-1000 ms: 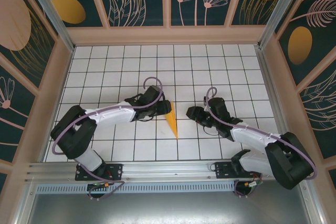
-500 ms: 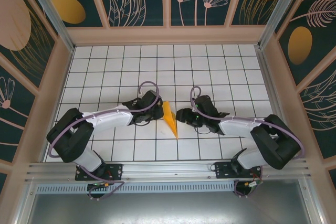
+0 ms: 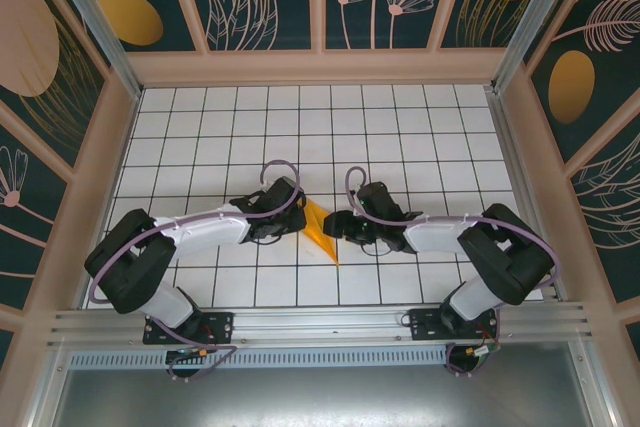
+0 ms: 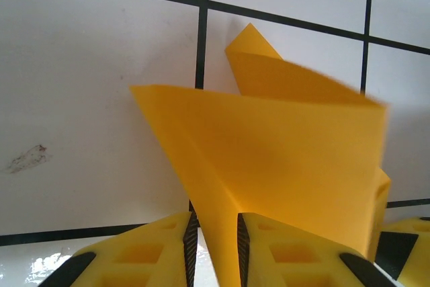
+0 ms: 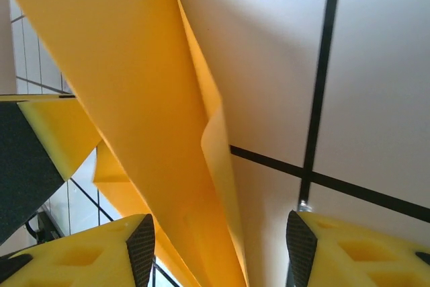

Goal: Fold a paper plane with a square sheet of paper (pick it up from the middle)
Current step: Move a paper plane to the center of the table.

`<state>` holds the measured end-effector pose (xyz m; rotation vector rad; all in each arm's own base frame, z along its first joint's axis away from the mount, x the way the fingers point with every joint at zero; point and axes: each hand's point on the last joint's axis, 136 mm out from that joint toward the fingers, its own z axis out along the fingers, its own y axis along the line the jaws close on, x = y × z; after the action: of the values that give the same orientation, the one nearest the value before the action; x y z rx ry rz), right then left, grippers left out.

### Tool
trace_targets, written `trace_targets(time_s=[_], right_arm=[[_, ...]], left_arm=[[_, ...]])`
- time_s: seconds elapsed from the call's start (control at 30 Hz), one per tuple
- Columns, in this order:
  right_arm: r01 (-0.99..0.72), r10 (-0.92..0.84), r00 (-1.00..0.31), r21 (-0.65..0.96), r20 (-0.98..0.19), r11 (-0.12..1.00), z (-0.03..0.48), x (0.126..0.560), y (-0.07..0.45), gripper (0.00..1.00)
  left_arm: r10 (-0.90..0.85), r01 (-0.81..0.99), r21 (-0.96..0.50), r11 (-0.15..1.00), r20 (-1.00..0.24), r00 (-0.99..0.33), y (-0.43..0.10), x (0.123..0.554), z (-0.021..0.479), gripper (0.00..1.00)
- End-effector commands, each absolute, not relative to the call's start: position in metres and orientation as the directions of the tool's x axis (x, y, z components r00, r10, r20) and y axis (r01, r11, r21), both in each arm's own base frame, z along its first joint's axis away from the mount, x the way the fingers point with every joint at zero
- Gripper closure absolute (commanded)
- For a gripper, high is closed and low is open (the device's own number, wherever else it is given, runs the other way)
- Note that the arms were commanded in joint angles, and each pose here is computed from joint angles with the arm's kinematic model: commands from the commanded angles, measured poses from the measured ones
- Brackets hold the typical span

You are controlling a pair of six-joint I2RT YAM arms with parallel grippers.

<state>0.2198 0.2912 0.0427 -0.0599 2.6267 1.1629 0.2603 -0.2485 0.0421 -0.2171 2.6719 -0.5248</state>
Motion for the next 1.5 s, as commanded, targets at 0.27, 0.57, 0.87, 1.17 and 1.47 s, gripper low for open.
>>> trace_targets(time_s=[0.27,0.57,0.87,1.17,1.47], right_arm=[[-0.205,0.088,-0.919,0.655,-0.386,0.728,0.066,0.236,0.288,0.43],[-0.313,0.008,-0.908,0.691,-0.419,0.652,0.087,0.224,0.304,0.43],[-0.313,-0.045,-0.917,0.648,-0.395,0.694,0.068,0.221,0.313,0.47],[-0.321,-0.102,-0.925,0.612,-0.365,0.723,0.05,0.213,0.316,0.47],[-0.325,-0.164,-0.922,0.467,-0.352,0.823,0.021,0.213,0.313,0.63]], left_arm=[[-0.23,-0.06,-0.404,0.913,-0.387,-0.893,-0.25,0.264,0.049,0.74],[-0.228,-0.052,-0.414,0.909,-0.387,-0.893,-0.253,0.265,0.05,0.75],[-0.229,-0.053,-0.415,0.908,-0.388,-0.893,-0.253,0.265,0.05,0.75],[-0.227,-0.052,-0.411,0.91,-0.389,-0.893,-0.253,0.265,0.05,0.75],[-0.224,-0.05,-0.407,0.912,-0.393,-0.892,-0.251,0.264,0.05,0.75]])
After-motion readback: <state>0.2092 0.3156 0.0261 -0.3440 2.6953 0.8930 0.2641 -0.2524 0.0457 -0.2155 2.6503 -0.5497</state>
